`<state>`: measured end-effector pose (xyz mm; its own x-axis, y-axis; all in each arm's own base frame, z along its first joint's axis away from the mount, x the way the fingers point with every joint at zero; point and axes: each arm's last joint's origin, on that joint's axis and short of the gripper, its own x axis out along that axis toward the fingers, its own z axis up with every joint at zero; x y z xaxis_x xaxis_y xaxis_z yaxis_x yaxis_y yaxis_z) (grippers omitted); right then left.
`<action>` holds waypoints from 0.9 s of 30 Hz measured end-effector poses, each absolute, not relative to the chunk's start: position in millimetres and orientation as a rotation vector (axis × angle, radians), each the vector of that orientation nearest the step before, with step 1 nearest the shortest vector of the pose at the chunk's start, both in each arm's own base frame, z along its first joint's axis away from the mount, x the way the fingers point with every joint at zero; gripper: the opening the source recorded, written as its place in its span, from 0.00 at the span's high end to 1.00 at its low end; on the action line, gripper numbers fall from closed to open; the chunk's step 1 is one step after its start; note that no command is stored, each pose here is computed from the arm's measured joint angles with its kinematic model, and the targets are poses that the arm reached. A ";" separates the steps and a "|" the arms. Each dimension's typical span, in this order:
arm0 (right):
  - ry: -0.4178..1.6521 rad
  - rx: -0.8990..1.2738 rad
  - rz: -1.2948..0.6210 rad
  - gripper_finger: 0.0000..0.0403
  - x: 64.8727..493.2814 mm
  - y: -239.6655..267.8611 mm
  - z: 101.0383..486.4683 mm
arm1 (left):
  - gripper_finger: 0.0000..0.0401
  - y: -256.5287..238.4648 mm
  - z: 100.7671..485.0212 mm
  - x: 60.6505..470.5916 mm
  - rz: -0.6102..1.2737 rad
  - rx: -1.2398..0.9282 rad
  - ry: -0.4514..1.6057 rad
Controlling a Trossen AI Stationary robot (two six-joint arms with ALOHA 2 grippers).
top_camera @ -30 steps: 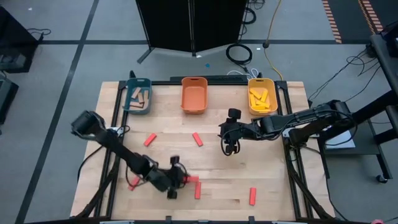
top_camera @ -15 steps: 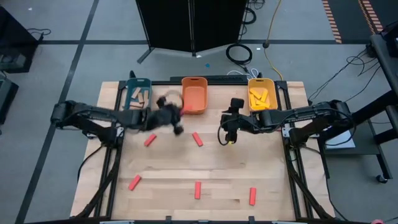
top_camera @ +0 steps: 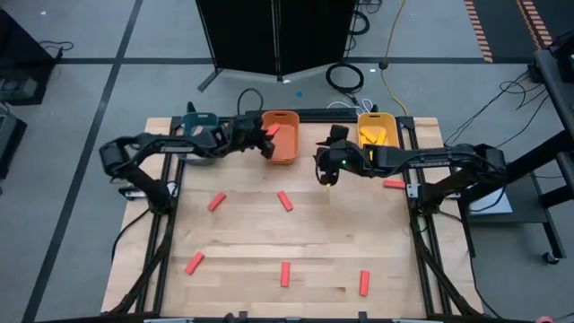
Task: Sort blocks
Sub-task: Put the red block into the orange bin
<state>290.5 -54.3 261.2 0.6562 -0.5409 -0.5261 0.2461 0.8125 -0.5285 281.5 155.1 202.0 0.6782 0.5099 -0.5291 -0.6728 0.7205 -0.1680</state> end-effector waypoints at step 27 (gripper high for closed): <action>0.541 -0.566 -0.707 0.55 278.2 -117.9 260.7 | 0.48 169.5 195.4 285.9 0.556 -0.049 0.512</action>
<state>278.2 -117.9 260.7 0.6392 -0.7223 -0.2639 0.4438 0.6267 -0.6405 285.9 169.5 195.4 0.7280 0.4921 -0.4774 -0.5159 0.8518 0.0914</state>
